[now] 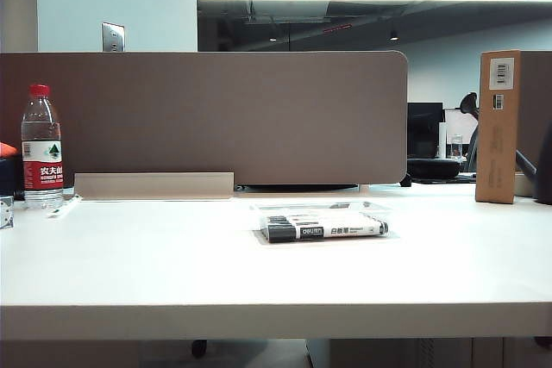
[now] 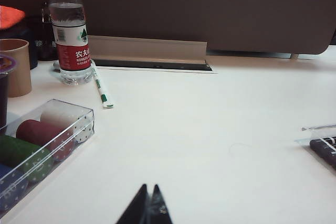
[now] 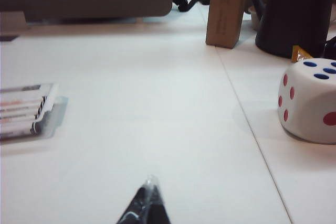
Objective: Pick up the markers scattered on the table and put them into the packaging box, making sure the markers fit the shape of the box's grooves.
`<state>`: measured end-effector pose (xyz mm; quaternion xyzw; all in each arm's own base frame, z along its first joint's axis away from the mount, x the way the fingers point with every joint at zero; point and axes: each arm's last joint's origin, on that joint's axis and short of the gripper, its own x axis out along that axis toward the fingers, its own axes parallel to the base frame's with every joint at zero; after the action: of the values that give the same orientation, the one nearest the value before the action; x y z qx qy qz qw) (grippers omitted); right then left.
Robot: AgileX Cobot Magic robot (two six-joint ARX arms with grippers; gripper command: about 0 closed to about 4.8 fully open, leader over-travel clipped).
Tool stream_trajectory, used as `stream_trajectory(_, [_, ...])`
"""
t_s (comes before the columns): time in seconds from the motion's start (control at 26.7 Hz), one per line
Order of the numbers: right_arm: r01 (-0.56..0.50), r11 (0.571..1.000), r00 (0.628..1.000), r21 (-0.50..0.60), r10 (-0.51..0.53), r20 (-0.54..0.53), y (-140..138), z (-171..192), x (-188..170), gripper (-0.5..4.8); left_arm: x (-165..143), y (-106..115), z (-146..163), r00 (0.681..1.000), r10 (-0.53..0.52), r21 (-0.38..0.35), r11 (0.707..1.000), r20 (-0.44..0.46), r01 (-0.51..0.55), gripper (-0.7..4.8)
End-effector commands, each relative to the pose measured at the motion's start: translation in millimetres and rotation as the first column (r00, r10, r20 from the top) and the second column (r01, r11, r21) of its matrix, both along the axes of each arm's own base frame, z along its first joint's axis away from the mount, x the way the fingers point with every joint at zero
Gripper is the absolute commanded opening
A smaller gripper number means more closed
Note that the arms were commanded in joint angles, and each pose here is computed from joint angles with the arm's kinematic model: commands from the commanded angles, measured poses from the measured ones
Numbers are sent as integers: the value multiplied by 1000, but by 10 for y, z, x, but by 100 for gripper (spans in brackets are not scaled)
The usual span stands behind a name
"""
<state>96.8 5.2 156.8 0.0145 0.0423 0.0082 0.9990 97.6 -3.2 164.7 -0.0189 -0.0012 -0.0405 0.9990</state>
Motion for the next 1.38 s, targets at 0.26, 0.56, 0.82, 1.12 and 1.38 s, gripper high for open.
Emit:
stream_trajectory(0.26, [-4, 1000, 1000, -9, 4, -4, 0, -16, 2, -3, -3, -2, 27, 1000, -4, 4, 1000, 17, 4, -2])
stream_trajectory(0.56, [26, 1000, 1000, -9, -26, -4, -32, -15, 3, -3, -3, -2, 27, 1000, -4, 4, 1000, 17, 4, -2])
stream_trajectory(0.82, [-38, 999, 999, -4, 38, -5, -13, -16, 2, -3, -3, -2, 27, 1000, -4, 4, 1000, 17, 4, -2])
stream_trajectory(1.12, [-36, 999, 999, -33, 36, -5, -14, -17, 3, -3, -3, -2, 27, 1000, -4, 4, 1000, 17, 4, -2])
stream_trajectory(1.38, [9, 999, 1000, -32, -9, -11, -27, -22, 2, -3, -3, -2, 27, 1000, -4, 4, 1000, 17, 4, -2])
